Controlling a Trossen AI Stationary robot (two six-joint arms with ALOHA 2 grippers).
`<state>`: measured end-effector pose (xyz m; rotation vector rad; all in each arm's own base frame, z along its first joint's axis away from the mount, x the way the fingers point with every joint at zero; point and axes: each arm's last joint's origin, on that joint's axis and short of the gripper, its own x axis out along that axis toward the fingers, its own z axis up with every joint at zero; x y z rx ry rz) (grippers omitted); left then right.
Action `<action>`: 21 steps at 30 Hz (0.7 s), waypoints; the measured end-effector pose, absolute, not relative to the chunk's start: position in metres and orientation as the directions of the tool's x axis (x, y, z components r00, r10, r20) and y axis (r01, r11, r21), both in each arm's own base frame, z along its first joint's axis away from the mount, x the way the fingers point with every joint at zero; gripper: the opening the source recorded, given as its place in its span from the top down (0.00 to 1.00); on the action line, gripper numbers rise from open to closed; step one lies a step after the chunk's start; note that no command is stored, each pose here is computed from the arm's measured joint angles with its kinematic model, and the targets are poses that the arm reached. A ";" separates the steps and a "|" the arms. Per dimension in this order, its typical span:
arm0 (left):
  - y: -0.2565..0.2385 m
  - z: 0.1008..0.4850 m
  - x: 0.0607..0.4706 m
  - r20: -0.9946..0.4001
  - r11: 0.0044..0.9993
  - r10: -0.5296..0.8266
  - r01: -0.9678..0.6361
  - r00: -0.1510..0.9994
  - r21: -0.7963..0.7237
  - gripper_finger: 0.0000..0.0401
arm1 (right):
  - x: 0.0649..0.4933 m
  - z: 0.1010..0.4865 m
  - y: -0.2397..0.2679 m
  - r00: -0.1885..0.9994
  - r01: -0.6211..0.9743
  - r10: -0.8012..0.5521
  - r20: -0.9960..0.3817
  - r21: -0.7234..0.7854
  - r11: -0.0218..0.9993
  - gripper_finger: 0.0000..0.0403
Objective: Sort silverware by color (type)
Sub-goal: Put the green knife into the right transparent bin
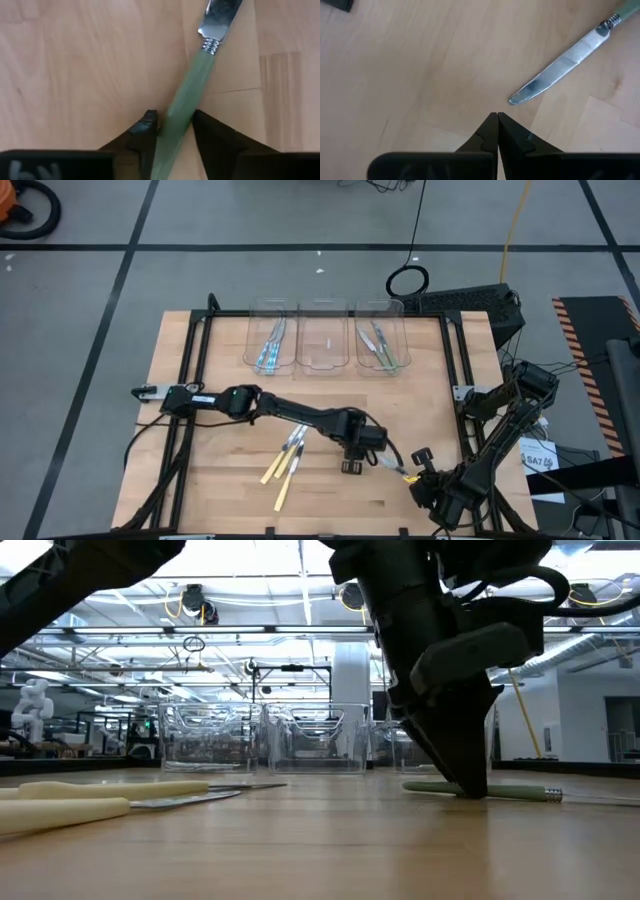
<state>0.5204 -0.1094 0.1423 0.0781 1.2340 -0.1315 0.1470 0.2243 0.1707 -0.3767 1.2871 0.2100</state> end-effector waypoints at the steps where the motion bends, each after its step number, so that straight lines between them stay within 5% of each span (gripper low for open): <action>1: -0.110 0.141 0.520 -0.946 0.991 -0.065 0.132 0.319 -0.023 0.69 | 0.147 0.171 0.224 0.272 -0.358 -0.056 -0.961 -0.155 0.921 1.00; 9: -0.147 0.141 0.509 -0.949 0.999 -0.036 0.046 0.314 -0.023 0.87 | 0.147 0.171 0.224 0.273 -0.358 -0.055 -0.960 -0.155 0.921 1.00; 21: -0.192 0.140 0.495 -0.921 0.993 0.112 -0.011 0.373 0.116 0.88 | 0.149 0.171 0.223 0.315 -0.370 -0.084 -0.945 -0.204 0.907 1.00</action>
